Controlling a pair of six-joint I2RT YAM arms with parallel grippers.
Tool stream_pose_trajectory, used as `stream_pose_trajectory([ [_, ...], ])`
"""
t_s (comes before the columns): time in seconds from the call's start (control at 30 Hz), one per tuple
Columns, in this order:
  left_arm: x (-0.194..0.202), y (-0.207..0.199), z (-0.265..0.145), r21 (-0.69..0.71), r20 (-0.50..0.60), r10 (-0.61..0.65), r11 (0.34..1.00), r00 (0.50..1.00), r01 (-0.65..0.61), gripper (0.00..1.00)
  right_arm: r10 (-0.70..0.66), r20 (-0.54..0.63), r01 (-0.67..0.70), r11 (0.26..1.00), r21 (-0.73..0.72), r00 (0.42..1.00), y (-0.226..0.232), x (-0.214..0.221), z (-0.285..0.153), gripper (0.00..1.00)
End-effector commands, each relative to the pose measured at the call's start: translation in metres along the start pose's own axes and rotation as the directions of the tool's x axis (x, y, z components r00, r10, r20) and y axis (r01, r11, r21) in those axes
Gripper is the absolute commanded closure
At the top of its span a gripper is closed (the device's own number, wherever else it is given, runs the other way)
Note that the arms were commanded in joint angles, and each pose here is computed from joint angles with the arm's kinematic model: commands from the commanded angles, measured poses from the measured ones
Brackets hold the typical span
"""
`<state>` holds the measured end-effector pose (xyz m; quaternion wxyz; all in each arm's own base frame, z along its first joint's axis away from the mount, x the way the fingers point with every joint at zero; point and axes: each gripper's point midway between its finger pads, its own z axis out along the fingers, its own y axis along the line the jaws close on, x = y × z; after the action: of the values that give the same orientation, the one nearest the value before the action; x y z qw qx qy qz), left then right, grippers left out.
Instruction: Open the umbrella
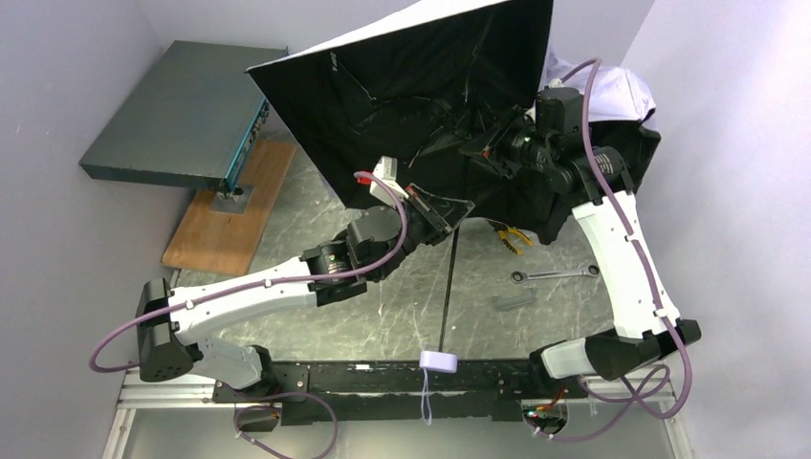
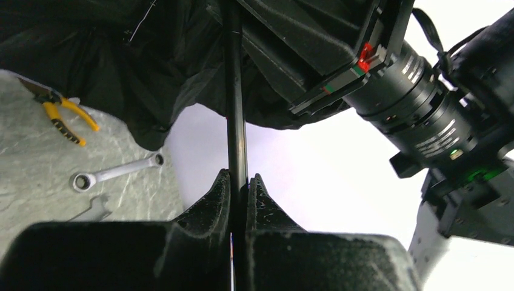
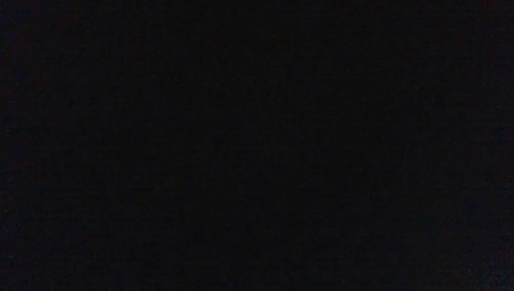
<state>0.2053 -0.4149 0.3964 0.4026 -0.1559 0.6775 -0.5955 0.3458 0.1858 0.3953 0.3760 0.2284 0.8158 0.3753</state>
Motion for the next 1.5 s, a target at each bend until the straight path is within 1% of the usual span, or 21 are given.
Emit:
stream_pose_trajectory([
  [0.0,0.164,-0.054,-0.150,0.253,-0.699,0.156,0.967,0.697,0.037,1.00,0.345,0.839,0.089,0.905,-0.416,0.420,0.078,-0.273,-0.074,0.84],
  [0.07,0.156,-0.059,-0.146,0.257,-0.669,0.159,0.966,0.726,0.025,1.00,0.339,0.821,0.114,0.894,-0.433,0.459,0.082,-0.263,-0.075,0.78],
  [0.17,0.140,-0.061,-0.134,0.247,-0.623,0.176,0.969,0.762,-0.021,1.00,0.313,0.789,0.138,0.885,-0.444,0.529,0.077,-0.238,-0.072,0.65],
  [0.2,0.135,-0.062,-0.130,0.244,-0.614,0.176,0.969,0.769,-0.028,1.00,0.302,0.772,0.130,0.888,-0.442,0.559,0.072,-0.229,-0.068,0.59],
  [0.23,0.128,-0.061,-0.123,0.230,-0.588,0.168,0.973,0.791,-0.036,1.00,0.291,0.756,0.130,0.887,-0.443,0.587,0.069,-0.220,-0.066,0.54],
  [0.3,0.115,-0.063,-0.111,0.227,-0.545,0.138,0.974,0.827,-0.013,1.00,0.254,0.728,0.140,0.890,-0.433,0.637,0.063,-0.201,-0.060,0.42],
  [0.33,0.111,-0.062,-0.107,0.222,-0.536,0.123,0.975,0.835,-0.001,1.00,0.233,0.716,0.144,0.894,-0.424,0.658,0.061,-0.193,-0.058,0.38],
  [0.43,0.098,-0.068,-0.093,0.242,-0.501,0.095,0.970,0.860,0.033,1.00,0.178,0.692,0.161,0.904,-0.395,0.700,0.058,-0.174,-0.057,0.31],
  [0.47,0.093,-0.070,-0.089,0.247,-0.489,0.089,0.968,0.868,0.040,1.00,0.158,0.685,0.175,0.904,-0.390,0.711,0.058,-0.168,-0.059,0.30],
  [0.6,0.070,-0.072,-0.074,0.249,-0.425,0.083,0.968,0.901,0.029,1.00,0.087,0.655,0.220,0.901,-0.373,0.751,0.059,-0.145,-0.077,0.24],
  [0.67,0.057,-0.071,-0.066,0.246,-0.399,0.070,0.969,0.914,0.033,1.00,0.051,0.620,0.247,0.889,-0.385,0.783,0.062,-0.126,-0.087,0.18],
  [0.77,0.035,-0.075,-0.055,0.266,-0.364,0.050,0.962,0.930,0.052,1.00,-0.001,0.563,0.251,0.896,-0.367,0.827,0.055,-0.103,-0.095,0.08],
  [0.8,0.029,-0.077,-0.052,0.268,-0.353,0.048,0.962,0.935,0.052,1.00,-0.017,0.543,0.254,0.896,-0.364,0.840,0.052,-0.095,-0.097,0.02],
  [0.83,0.021,-0.079,-0.049,0.269,-0.337,0.051,0.962,0.940,0.045,1.00,-0.032,0.522,0.256,0.896,-0.363,0.852,0.050,-0.086,-0.099,0.00],
  [1.03,-0.022,-0.081,-0.034,0.263,-0.243,0.033,0.964,0.970,0.033,1.00,-0.126,0.414,0.283,0.895,-0.344,0.902,0.036,-0.051,-0.104,0.00],
  [1.1,-0.034,-0.077,-0.029,0.256,-0.216,0.019,0.966,0.976,0.038,1.00,-0.139,0.366,0.282,0.884,-0.374,0.920,0.035,-0.037,-0.103,0.00],
  [1.17,-0.040,-0.074,-0.023,0.258,-0.215,0.007,0.965,0.976,0.050,1.00,-0.143,0.325,0.271,0.879,-0.393,0.935,0.031,-0.026,-0.103,0.00],
  [1.27,-0.043,-0.074,-0.017,0.270,-0.223,0.002,0.961,0.975,0.060,1.00,-0.137,0.295,0.254,0.877,-0.407,0.946,0.024,-0.015,-0.102,0.01],
  [1.33,-0.043,-0.076,-0.015,0.279,-0.228,0.006,0.959,0.974,0.059,1.00,-0.127,0.287,0.245,0.872,-0.424,0.949,0.019,-0.009,-0.100,0.06],
  [1.4,-0.041,-0.079,-0.015,0.290,-0.237,0.008,0.955,0.971,0.063,1.00,-0.122,0.300,0.259,0.842,-0.473,0.946,0.024,-0.007,-0.101,0.15],
  [1.47,-0.040,-0.080,-0.014,0.295,-0.243,0.010,0.953,0.970,0.064,1.00,-0.119,0.302,0.268,0.813,-0.517,0.946,0.029,-0.003,-0.101,0.21],
])
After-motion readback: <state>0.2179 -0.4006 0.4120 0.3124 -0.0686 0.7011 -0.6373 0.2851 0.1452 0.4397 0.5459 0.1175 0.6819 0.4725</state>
